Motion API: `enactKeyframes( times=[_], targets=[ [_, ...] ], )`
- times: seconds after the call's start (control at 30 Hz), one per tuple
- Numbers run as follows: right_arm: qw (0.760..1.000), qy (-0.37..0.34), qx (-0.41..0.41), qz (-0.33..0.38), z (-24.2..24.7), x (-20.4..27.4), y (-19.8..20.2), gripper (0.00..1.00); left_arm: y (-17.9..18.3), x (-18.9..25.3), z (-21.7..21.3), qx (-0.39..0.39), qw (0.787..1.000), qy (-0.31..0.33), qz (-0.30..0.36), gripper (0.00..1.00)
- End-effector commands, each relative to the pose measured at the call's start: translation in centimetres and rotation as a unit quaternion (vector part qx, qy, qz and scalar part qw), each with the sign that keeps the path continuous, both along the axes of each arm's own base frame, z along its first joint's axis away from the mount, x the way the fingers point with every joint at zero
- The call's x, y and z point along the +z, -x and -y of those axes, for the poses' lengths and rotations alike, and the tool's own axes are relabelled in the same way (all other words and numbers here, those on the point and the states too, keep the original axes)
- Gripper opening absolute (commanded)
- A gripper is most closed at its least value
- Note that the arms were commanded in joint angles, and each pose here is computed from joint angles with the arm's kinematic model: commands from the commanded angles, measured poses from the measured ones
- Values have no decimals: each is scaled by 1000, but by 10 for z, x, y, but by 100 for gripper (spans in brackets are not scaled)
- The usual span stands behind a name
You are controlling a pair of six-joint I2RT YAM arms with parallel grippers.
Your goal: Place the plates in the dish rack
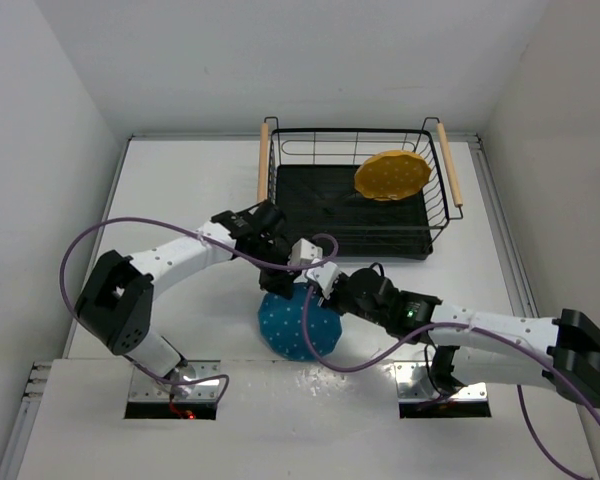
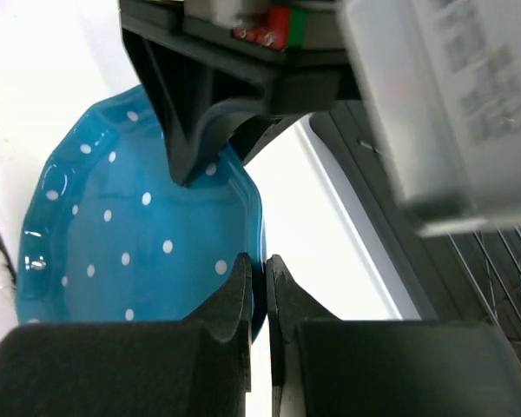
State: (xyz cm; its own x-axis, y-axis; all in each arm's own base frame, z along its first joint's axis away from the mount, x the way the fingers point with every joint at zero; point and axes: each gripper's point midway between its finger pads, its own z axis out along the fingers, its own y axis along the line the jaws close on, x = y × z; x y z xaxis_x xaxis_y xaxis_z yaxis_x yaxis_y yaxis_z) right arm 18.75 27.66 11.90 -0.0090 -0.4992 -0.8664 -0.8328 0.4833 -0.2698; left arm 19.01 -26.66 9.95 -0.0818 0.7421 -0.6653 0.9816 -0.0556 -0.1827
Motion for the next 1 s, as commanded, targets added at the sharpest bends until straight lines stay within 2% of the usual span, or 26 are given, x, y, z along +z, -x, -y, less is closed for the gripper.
enactKeyframes(
  times=[0.0,0.07,0.17,0.2,0.27,0.3,0.37,0.4,0.43,0.47,0.53,0.57,0.63,0.67,0.73,0.8,0.83,0.87,0.9,0.97],
  targets=[
    [990,-117,-31,68,-16,71,-24,0,27,17,16,-51,997,41,-36,9],
    [990,-117,-35,65,-14,70,-24,0,23,26,16,-42,998,41,-39,0],
    [986,-142,-58,59,-8,80,-27,0,19,49,15,-37,998,43,-35,0],
    [987,-141,-59,57,-6,81,-27,5,20,57,15,-33,998,45,-35,0],
    [986,-146,-58,57,-5,98,-26,35,20,77,16,-32,998,45,-28,0],
    [987,-144,-49,54,-7,101,-23,65,18,83,16,-24,999,41,-27,0],
    [988,-133,-50,53,-4,129,-24,91,14,105,20,-26,999,47,-6,0],
    [987,-140,-51,63,-3,152,-25,99,24,109,21,-37,998,38,-16,0],
    [991,-109,-52,59,4,158,-25,99,21,125,28,-42,998,48,-5,0],
    [989,-119,-55,70,5,183,-27,99,21,132,32,-42,998,52,-4,0],
    [991,-99,-61,73,12,195,-28,99,22,150,43,-35,998,59,-2,0],
    [984,-118,-90,96,24,240,-34,99,10,168,50,-26,997,72,22,0],
    [981,-88,-135,103,37,251,-46,99,1,186,59,-10,996,81,39,0],
    [970,-113,-175,125,56,295,-50,99,-7,208,65,-1,993,96,70,0],
    [952,-124,-239,146,75,323,-65,99,-23,221,76,26,990,107,83,0],
    [921,-128,-325,171,114,343,-83,99,-35,255,85,43,983,140,113,0],
    [915,-124,-340,180,121,346,-87,99,-45,266,87,63,979,152,121,0],
    [898,-127,-373,196,138,354,-95,99,-53,270,94,71,977,159,126,0],
    [889,-123,-393,201,150,356,-101,99,-59,295,96,80,968,184,151,0],
    [882,-107,-414,201,156,354,-113,99,-75,316,99,104,955,210,181,0]
  ],
)
